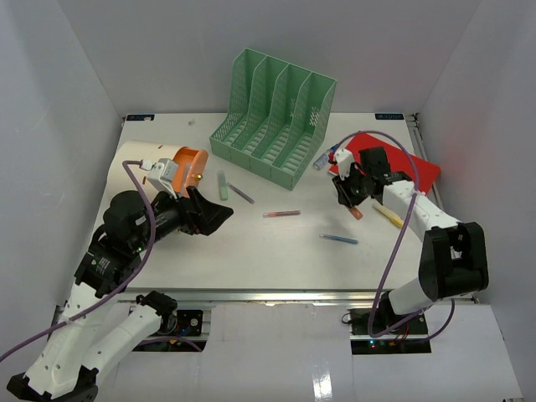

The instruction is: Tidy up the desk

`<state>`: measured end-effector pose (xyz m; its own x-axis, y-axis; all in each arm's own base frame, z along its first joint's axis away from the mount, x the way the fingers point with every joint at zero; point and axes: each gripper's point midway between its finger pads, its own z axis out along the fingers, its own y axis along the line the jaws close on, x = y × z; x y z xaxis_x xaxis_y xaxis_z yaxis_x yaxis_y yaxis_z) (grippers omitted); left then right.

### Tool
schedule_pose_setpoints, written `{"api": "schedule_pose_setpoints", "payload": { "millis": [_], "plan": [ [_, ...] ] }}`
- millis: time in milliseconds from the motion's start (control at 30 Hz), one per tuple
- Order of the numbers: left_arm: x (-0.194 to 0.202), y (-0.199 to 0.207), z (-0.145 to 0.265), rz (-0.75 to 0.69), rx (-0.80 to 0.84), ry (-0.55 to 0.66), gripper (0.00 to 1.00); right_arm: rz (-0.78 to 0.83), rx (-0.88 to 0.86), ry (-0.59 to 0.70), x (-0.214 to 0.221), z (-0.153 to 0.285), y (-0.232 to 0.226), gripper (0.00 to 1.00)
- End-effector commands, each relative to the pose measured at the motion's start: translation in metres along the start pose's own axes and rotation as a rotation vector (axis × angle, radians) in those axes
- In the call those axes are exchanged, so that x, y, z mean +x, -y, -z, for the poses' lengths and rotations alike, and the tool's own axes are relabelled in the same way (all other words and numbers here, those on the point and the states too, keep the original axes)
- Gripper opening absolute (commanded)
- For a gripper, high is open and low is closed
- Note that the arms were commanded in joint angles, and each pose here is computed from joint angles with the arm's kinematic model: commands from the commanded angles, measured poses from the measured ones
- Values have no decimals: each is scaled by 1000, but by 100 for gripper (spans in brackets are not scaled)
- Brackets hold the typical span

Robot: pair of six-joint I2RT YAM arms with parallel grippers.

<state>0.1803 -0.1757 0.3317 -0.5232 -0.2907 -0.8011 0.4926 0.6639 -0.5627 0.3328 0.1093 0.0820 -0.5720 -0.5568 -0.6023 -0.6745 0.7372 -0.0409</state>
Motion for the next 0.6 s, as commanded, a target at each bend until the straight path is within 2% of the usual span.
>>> {"api": "schedule_pose_setpoints", "payload": {
  "millis": [0, 67, 100, 167, 200, 267, 467, 567],
  "plan": [
    [-31, 31, 21, 3, 82, 94, 98, 338, -118, 318, -139, 56, -49, 8],
    [-44, 41, 30, 11, 101, 147, 98, 384, -165, 428, -196, 82, -85, 8],
    [-51, 48, 39, 11, 121, 184, 98, 389, -204, 444, -213, 82, -103, 8],
    [-66, 58, 53, 37, 144, 255, 98, 384, -237, 583, -280, 117, -131, 8],
    [-74, 63, 61, 36, 154, 293, 98, 349, -287, 579, -290, 110, -149, 8],
    [-88, 71, 75, 52, 165, 355, 98, 296, -339, 704, -343, 144, -173, 8],
    [-117, 79, 112, 84, 156, 518, 98, -7, -593, 874, -415, 164, -231, 8],
    [-121, 76, 123, 99, 141, 567, 98, -187, -705, 887, -433, 160, -254, 8]
  ]
}}
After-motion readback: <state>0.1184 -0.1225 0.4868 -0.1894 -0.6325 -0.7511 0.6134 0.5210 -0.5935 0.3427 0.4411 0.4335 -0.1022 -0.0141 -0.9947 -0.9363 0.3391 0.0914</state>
